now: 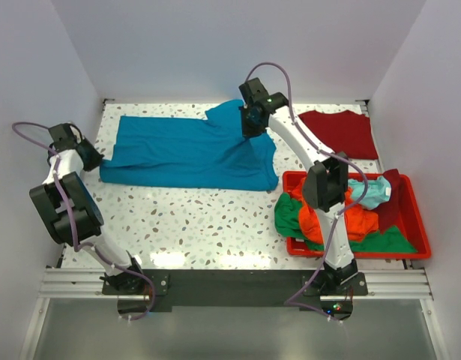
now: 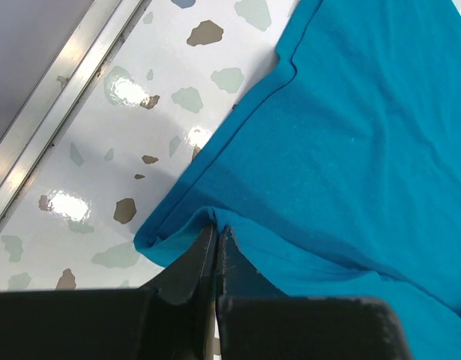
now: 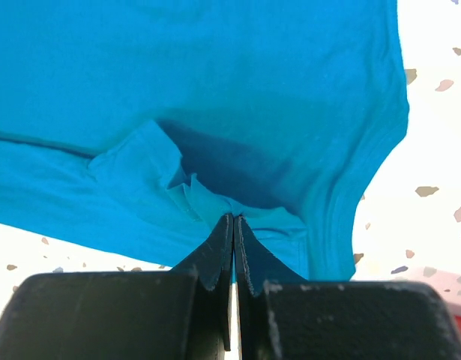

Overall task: Fold and stack the t-shirts
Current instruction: Fold the tshirt

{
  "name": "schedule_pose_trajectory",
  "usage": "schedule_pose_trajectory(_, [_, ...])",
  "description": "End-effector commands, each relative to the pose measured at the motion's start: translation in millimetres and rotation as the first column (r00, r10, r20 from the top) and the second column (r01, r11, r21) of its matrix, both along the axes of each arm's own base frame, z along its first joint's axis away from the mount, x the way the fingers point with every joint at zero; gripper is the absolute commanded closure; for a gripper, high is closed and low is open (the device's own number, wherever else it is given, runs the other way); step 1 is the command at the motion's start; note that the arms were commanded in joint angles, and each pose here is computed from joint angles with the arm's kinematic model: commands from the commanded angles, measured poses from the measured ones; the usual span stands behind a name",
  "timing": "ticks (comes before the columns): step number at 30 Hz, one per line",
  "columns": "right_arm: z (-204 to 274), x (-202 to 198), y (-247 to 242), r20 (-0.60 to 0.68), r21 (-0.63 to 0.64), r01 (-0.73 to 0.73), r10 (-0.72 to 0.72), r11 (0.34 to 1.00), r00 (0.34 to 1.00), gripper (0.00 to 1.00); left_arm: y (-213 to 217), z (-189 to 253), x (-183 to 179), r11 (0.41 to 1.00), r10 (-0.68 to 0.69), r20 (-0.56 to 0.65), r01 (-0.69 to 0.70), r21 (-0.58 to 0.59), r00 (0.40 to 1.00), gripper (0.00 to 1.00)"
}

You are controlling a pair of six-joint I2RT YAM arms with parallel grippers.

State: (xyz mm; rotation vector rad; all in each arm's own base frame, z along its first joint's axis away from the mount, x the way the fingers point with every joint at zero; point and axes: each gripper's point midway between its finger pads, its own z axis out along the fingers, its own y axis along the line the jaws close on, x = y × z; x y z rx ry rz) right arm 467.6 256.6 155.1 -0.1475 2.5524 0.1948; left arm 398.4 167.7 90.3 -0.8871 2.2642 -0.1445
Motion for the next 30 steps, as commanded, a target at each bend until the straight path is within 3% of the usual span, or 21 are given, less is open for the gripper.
schedule_pose_trajectory(1, [19.1, 10.5, -7.4, 0.046, 0.006, 0.006, -0.006, 1.000, 0.999, 1.00, 8.7, 23.0, 22.4, 1.000, -0.007, 0.097, 0.004, 0.027, 0.995, 1.00])
schedule_pose_trajectory(12, [7.7, 21.9, -8.5, 0.040, 0.005, 0.007, -0.007, 1.000, 0.999, 1.00, 7.6, 3.3, 32.6, 1.000, -0.027, 0.068, 0.027, 0.001, 0.997, 1.00])
schedule_pose_trajectory(13, [4.6, 23.4, -8.1, 0.038, 0.001, 0.006, -0.007, 1.000, 0.999, 1.00, 6.3, 2.6, 32.6, 1.000, -0.030, 0.066, 0.030, 0.002, 0.997, 0.95])
schedule_pose_trajectory(15, [5.0, 27.1, -8.4, 0.045, 0.004, 0.010, -0.011, 1.000, 0.999, 1.00, 6.7, 6.8, 34.3, 1.000, -0.026, 0.074, 0.025, 0.014, 0.997, 0.74])
schedule_pose_trajectory(16, [2.1, 29.9, -8.2, 0.044, 0.007, 0.013, -0.013, 1.000, 0.999, 0.98, 6.4, 9.2, 35.2, 1.000, -0.025, 0.079, 0.023, 0.019, 0.997, 0.51])
schedule_pose_trajectory(17, [2.7, 31.3, -8.1, 0.046, 0.010, 0.015, -0.015, 1.000, 0.999, 0.91, 5.3, 13.5, 37.5, 0.999, -0.027, 0.091, 0.025, 0.029, 0.995, 0.45])
schedule_pose_trajectory(18, [6.7, 34.4, -6.4, 0.059, 0.018, 0.016, -0.017, 1.000, 0.998, 0.70, 3.9, 18.8, 38.5, 0.999, -0.031, 0.102, 0.027, 0.037, 0.994, 0.39])
schedule_pose_trajectory(19, [7.3, 36.3, -6.0, 0.062, 0.023, 0.019, -0.020, 1.000, 0.998, 0.58, 1.2, 23.6, 40.3, 0.998, -0.039, 0.112, 0.034, 0.045, 0.993, 0.31])
schedule_pose_trajectory(21, [10.3, 40.0, -4.5, 0.074, 0.032, 0.017, -0.019, 0.999, 0.997, 0.40, -8.5, 33.3, 44.9, 0.996, -0.064, 0.130, 0.056, 0.065, 0.989, 0.26])
schedule_pose_trajectory(24, [13.6, 38.8, -4.7, 0.079, 0.035, 0.012, -0.015, 0.999, 0.997, 0.31, -31.7, 39.0, 50.2, 0.990, -0.124, 0.130, 0.113, 0.086, 0.984, 0.24])
schedule_pose_trajectory(30, [4.3, 6.8, -13.2, 0.023, 0.041, -0.008, 0.007, 0.999, 1.000, 0.29, -88.1, 36.8, 48.7, 0.973, -0.215, 0.131, 0.202, 0.109, 0.968, 0.22])
